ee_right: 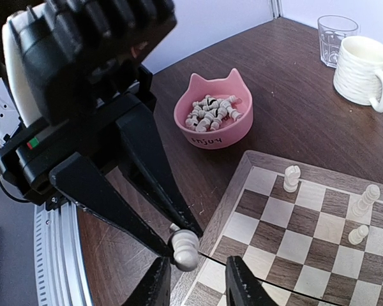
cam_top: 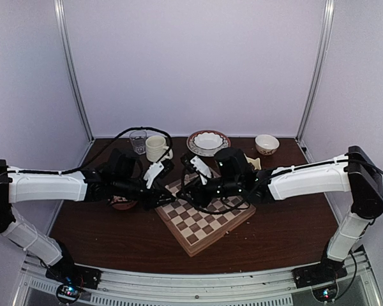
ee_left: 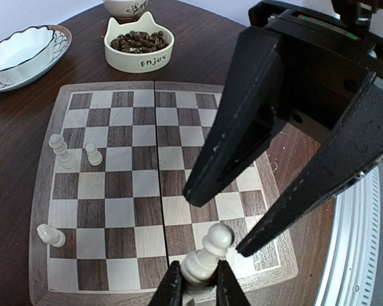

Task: Set up the chess pieces on the board
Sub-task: Pick up the pawn from the chess pile, then place the pawn at c2.

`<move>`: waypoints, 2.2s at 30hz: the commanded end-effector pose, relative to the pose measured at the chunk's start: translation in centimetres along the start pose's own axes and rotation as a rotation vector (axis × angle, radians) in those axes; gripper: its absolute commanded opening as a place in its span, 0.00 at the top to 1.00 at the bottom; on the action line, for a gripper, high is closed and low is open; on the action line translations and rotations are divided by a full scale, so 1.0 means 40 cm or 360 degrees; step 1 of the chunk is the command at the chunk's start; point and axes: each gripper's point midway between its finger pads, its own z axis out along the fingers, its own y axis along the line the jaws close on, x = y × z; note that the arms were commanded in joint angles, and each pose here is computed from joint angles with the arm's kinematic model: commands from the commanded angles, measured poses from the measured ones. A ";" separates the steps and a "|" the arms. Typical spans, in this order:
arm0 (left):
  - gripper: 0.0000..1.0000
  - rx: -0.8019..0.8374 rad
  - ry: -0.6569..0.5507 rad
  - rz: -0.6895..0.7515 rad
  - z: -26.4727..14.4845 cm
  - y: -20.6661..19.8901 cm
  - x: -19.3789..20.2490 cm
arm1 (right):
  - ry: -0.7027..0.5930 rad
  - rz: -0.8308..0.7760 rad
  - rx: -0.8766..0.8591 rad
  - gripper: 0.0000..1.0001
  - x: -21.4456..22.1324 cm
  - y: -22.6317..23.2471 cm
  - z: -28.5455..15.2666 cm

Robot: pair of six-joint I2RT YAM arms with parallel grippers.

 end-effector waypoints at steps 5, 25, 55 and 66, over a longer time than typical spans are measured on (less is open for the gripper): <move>0.83 0.0043 -0.0035 0.0061 0.002 -0.019 -0.035 | -0.0025 -0.0025 -0.0030 0.73 -0.022 0.016 0.014; 0.84 -0.0053 0.0010 0.0044 0.010 0.003 -0.027 | -0.0080 -0.0037 0.0211 0.93 -0.029 -0.041 -0.019; 0.86 -0.0961 -0.0152 -0.0208 -0.150 0.230 -0.026 | 0.0168 0.0116 0.0967 0.94 0.055 -0.442 -0.005; 0.86 -0.1198 -0.0111 -0.0507 -0.221 0.342 0.035 | 0.0286 0.0160 0.0893 0.92 0.096 -0.474 0.053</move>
